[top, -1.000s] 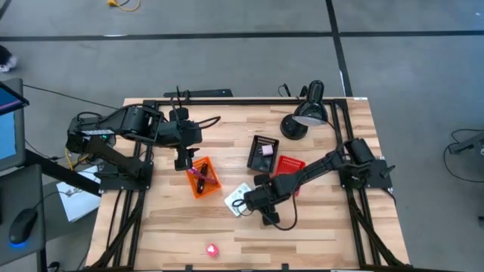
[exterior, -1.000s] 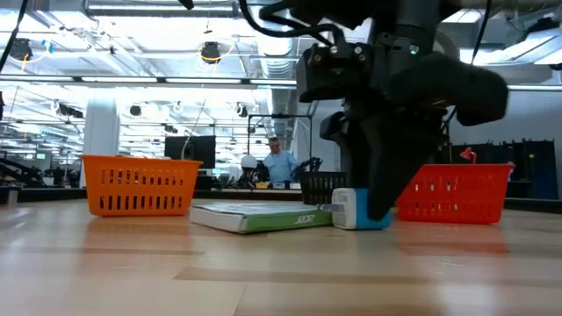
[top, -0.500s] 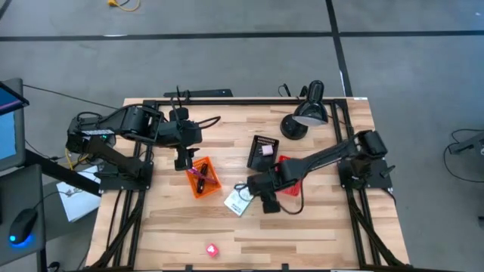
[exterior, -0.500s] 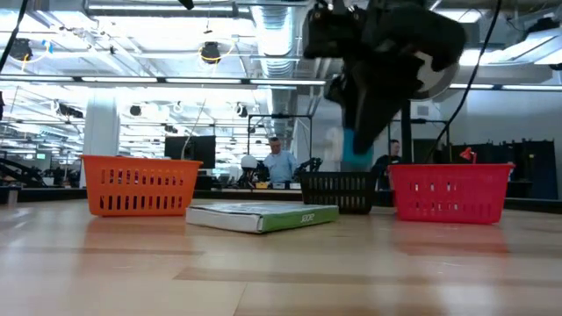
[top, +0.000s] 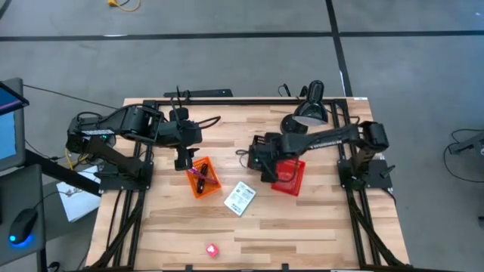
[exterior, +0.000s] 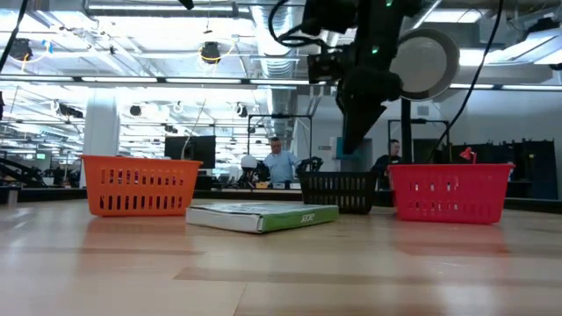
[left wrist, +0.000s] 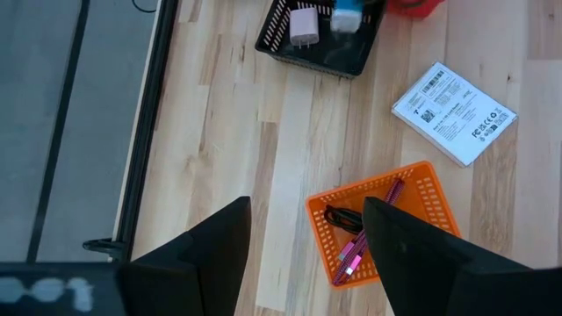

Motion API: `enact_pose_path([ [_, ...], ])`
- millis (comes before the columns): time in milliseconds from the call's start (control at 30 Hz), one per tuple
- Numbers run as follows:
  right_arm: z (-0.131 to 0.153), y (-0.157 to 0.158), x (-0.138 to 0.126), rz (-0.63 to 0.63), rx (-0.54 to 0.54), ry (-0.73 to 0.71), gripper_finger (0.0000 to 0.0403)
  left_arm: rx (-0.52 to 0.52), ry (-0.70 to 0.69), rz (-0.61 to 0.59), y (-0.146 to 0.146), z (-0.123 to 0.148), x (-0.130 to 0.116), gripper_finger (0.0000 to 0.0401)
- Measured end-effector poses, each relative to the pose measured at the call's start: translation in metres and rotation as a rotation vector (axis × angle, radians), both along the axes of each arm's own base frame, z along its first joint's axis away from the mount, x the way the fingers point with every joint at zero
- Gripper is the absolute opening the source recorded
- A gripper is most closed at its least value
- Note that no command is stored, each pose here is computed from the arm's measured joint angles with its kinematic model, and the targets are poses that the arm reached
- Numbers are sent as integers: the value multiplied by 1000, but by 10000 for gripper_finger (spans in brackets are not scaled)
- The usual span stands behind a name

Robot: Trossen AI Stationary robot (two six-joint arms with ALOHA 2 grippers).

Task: Pick and place items into bin
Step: Put the blue charger adapter into the black bin

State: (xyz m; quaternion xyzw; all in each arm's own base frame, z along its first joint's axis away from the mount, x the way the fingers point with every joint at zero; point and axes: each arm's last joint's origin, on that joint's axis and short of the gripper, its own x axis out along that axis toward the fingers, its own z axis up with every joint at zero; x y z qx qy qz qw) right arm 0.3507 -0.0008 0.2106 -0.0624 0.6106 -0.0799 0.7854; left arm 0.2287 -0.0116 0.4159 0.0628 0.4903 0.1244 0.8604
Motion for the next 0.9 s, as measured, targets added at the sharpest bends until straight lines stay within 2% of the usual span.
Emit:
enact_pose_path([
  [200, -20, -19, 5, -36, 69, 61, 155, 0, 0, 0, 0, 0, 0, 212],
  [367, -41, -26, 9, -18, 63, 128, 145, -1, 0, 0, 0, 0, 0, 212],
  [533, -54, -28, 12, -24, 58, 158, 169, -2, -1, -1, 0, 0, 0, 212],
  [700, -57, -29, 13, -13, 42, 160, 188, -2, -1, -1, 0, 0, 0, 212],
  [900, -54, -28, 12, -8, 40, 159, 192, -3, 0, -1, 0, 0, 0, 212],
])
